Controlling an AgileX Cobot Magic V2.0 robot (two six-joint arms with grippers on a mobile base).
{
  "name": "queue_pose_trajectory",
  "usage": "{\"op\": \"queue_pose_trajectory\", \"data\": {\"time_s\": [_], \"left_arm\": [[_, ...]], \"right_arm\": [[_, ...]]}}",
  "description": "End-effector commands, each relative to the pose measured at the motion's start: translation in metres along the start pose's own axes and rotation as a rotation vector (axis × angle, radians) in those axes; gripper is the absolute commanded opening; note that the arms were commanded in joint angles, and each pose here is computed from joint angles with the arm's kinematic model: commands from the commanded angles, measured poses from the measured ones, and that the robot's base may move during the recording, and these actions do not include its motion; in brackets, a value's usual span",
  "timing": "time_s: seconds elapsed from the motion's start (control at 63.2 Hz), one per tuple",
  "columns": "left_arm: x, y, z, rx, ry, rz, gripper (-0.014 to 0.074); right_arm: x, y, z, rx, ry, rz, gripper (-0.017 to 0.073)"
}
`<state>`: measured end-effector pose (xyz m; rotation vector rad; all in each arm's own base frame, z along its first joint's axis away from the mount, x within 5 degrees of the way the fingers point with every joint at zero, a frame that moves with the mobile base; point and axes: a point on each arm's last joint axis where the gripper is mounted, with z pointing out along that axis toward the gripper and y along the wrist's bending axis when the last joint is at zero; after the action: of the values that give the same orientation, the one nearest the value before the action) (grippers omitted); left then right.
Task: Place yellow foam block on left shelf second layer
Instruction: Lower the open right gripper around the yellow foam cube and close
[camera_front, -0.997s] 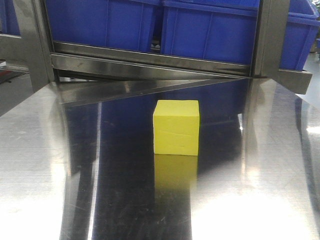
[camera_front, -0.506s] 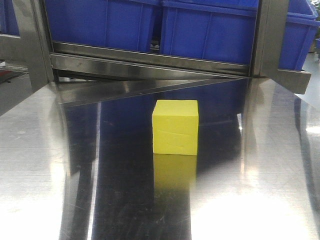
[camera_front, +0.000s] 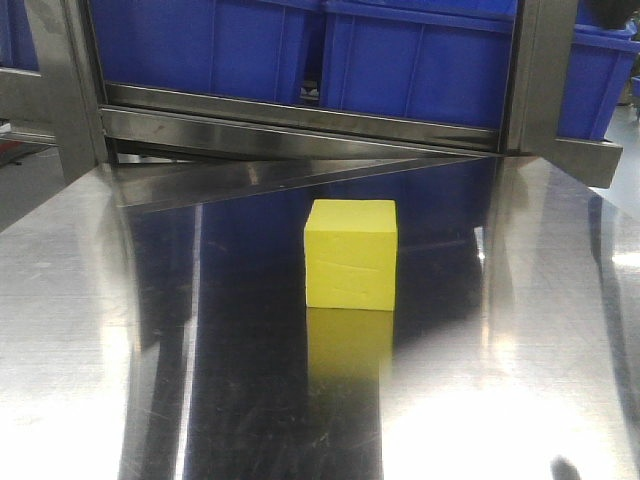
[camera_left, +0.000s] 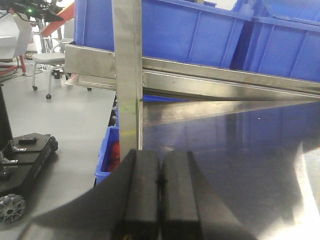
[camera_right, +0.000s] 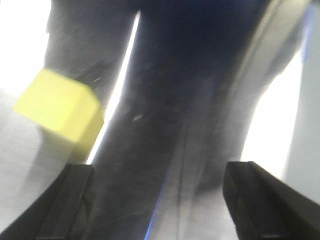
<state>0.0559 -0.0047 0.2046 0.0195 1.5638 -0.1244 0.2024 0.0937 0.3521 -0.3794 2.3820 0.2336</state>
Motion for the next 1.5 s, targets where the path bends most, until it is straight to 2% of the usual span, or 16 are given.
{"op": "queue_pose_trajectory", "data": {"time_s": [0.0, 0.127, 0.301, 0.396, 0.506, 0.617, 0.871, 1.155, 1.488], "left_arm": [[0.001, -0.001, 0.001, 0.021, -0.056, -0.011, 0.0136], [0.001, -0.001, 0.001, 0.021, -0.056, -0.011, 0.0136], [0.001, -0.001, 0.001, 0.021, -0.056, -0.011, 0.0136], [0.001, -0.001, 0.001, 0.021, -0.056, -0.011, 0.0136], [0.001, -0.001, 0.001, 0.021, -0.056, -0.011, 0.0136], [0.001, -0.001, 0.001, 0.021, -0.056, -0.011, 0.0136], [0.001, -0.001, 0.001, 0.021, -0.056, -0.011, 0.0136], [0.001, -0.001, 0.001, 0.021, -0.056, -0.011, 0.0136], [0.001, -0.001, 0.001, 0.021, -0.056, -0.011, 0.0136]], "right_arm": [[-0.025, 0.017, 0.004, -0.021, 0.01, 0.091, 0.0601], [-0.042, 0.035, 0.029, 0.008, 0.133, 0.209, 0.0601], [-0.06, 0.065, 0.062, 0.019, 0.169, 0.268, 0.0601], [-0.064, 0.081, 0.079, 0.011, 0.185, 0.284, 0.0601], [-0.064, 0.099, 0.099, -0.001, 0.211, 0.265, 0.0601], [-0.061, 0.109, 0.111, 0.002, 0.226, 0.256, 0.0601], [-0.058, 0.111, 0.126, 0.058, 0.225, 0.325, 0.06], [-0.059, 0.11, 0.131, 0.072, 0.208, 0.363, 0.06], [-0.054, 0.117, 0.144, 0.08, 0.213, 0.368, 0.06]]}}
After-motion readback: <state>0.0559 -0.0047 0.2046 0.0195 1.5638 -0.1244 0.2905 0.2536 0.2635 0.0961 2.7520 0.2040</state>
